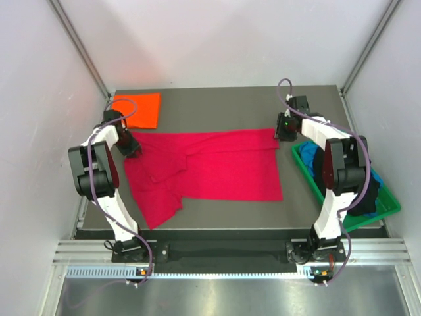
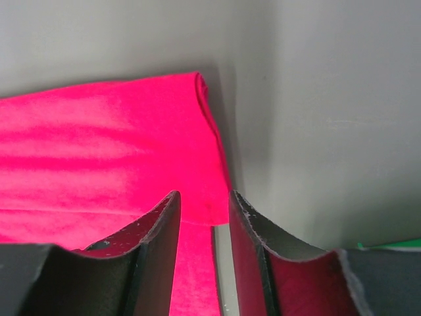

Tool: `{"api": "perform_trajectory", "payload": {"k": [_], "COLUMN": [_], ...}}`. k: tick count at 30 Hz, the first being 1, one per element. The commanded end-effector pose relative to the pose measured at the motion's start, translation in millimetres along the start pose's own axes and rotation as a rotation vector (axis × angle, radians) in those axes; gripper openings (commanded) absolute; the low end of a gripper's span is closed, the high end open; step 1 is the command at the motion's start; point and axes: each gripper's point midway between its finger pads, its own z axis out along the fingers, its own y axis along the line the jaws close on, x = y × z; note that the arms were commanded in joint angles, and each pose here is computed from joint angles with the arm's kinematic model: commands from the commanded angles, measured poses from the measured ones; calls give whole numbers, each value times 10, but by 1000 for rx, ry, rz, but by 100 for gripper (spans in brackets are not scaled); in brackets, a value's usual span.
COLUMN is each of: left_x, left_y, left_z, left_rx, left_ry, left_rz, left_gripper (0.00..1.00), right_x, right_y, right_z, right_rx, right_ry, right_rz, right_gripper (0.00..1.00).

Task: Fold and stack the t-shirts
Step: Fold the tshirt

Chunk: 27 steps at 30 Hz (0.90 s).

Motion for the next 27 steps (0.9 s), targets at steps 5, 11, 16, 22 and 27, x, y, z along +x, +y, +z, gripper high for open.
{"api": "perform_trajectory", "payload": {"k": [5,11,16,22,27], "left_x": [-182,-249,-313,-448,-423], "left_y": [-70,-84,-147,-177,-175], "left_z": [-40,-37,-108,-286,-326], "left_rx": [14,13,25,8,18], "left_ry": [-55,-63,-66,-98,-111], "left_rz": [31,39,28,14,26], "left_gripper": [31,16,0,0,3], "right_x": [123,208,233,158,152], "right_y": [-125,-164,-178,-98,-27], "right_z": [151,188,189,99,55], "right_rx": [21,35,37,6,-30], "right_ry": [34,53,55,33,22], "right_rz": [14,16,19,27,40], "right_gripper": [34,30,26,1,0]}}
